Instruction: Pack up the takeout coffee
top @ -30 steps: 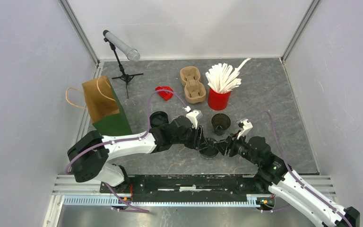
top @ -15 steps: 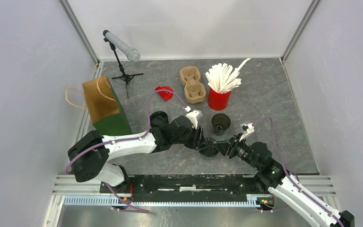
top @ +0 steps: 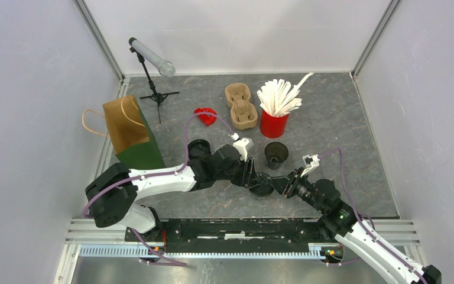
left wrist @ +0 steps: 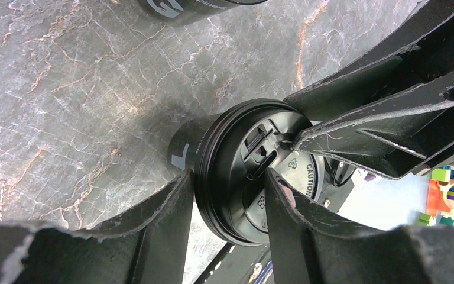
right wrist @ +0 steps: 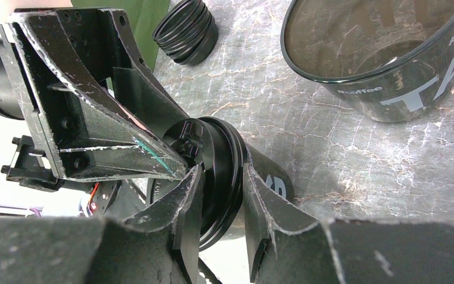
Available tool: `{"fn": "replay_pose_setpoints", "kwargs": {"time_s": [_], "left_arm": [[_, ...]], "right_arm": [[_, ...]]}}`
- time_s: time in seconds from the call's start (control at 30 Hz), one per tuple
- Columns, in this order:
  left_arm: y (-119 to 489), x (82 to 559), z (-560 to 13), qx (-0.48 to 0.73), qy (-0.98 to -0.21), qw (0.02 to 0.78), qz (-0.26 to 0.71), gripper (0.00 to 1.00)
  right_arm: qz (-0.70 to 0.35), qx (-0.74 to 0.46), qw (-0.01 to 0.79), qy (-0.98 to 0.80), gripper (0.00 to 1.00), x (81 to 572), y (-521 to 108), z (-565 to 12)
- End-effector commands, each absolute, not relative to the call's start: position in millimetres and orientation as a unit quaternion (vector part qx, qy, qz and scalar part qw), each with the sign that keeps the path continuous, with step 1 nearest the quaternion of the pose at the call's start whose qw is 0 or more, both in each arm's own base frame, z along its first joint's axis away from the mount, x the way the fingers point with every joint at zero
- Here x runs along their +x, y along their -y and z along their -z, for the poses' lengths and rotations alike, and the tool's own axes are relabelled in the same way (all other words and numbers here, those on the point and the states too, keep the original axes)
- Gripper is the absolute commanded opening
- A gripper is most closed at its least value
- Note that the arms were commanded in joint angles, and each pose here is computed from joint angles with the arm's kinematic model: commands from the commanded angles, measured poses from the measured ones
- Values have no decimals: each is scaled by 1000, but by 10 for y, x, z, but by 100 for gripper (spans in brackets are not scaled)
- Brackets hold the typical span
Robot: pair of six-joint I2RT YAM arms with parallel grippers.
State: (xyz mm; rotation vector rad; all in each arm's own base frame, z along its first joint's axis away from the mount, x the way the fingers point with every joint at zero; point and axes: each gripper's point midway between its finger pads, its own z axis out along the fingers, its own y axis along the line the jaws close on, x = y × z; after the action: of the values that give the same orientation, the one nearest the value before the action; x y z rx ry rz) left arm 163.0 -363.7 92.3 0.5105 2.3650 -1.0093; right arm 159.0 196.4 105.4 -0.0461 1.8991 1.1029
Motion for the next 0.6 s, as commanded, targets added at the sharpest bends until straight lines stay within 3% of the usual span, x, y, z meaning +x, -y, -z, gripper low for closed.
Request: {"fn": "replay_pose_setpoints", "kwargs": {"time_s": [0.0, 0.57], "left_arm": [[2968, 1346, -12, 200, -939, 164, 225, 52], [2869, 1342, 78, 180, -948, 161, 206, 51]], "right_arm": [[-404, -24, 338, -850, 32, 1188, -1817, 320], [-415, -12, 314, -854, 31, 1082, -1805, 600]]}}
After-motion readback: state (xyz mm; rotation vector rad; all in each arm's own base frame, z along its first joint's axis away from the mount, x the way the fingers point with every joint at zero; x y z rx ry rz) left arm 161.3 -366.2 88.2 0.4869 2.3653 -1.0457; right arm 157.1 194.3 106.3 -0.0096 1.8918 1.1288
